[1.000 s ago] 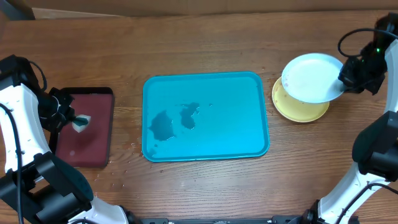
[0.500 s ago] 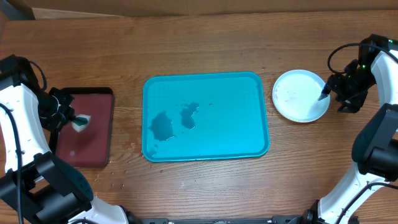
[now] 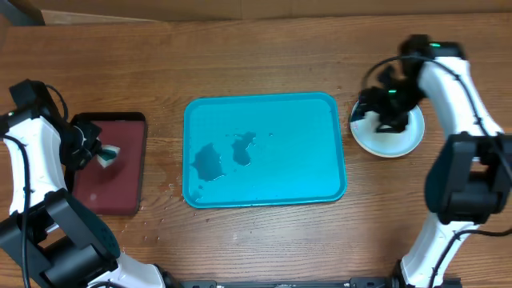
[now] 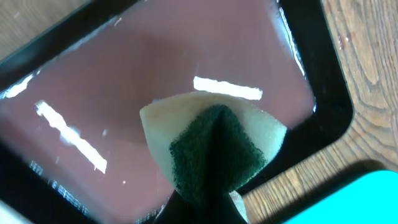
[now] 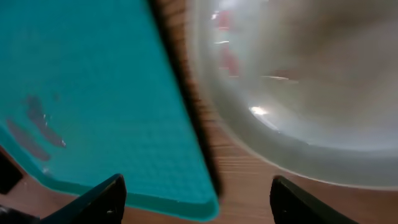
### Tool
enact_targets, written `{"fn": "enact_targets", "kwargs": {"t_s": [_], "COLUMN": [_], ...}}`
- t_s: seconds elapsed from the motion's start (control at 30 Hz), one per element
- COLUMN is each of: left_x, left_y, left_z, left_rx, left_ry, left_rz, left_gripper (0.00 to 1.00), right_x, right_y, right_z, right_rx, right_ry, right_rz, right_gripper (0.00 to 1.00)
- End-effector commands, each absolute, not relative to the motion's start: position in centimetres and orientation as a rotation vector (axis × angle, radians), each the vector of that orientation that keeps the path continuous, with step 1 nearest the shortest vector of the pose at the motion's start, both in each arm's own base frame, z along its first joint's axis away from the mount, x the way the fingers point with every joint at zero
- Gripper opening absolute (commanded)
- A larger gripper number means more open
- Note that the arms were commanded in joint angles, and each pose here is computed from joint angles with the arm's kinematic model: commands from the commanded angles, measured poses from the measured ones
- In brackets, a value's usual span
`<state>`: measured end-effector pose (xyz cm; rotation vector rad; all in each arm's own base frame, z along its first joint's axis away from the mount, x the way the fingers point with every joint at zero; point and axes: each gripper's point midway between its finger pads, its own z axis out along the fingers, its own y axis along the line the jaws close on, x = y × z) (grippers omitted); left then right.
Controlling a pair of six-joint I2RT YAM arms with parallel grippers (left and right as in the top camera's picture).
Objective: Clean dirty plates on tray and stack at the side
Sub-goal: 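Lower the plate onto the yellow plate stack and release it, then place the sponge on the dark red tray with the left gripper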
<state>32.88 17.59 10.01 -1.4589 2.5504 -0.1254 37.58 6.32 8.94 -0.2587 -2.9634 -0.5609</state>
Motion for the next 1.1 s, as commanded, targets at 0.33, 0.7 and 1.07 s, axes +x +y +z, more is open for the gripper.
{"fn": "enact_targets", "kwargs": {"t_s": [0.33,0.7,1.07], "left_x": [32.6,31.7,31.9], "left_y": [18.4,17.9,18.1], "left_z": [5.5,2.7,0.8], "left_rx": [-1.302,-1.325,-1.348], "left_ry": [2.579,2.579,2.618], "left_rz": [-0.055,-0.054,-0.058], "left_gripper": [0.04,0.16,0.71], "right_x": [36.1,34.8,34.3], "right_y": [19.6,24.8,24.9], "right_z": [10.0,10.2,10.1], "right_rx": [0.144,0.266,0.270], "right_ry": [-3.021,-3.033,-3.020], "right_rz": [-0.620,-0.655,-0.644], "right_gripper": [0.79,0.80,0.80]}}
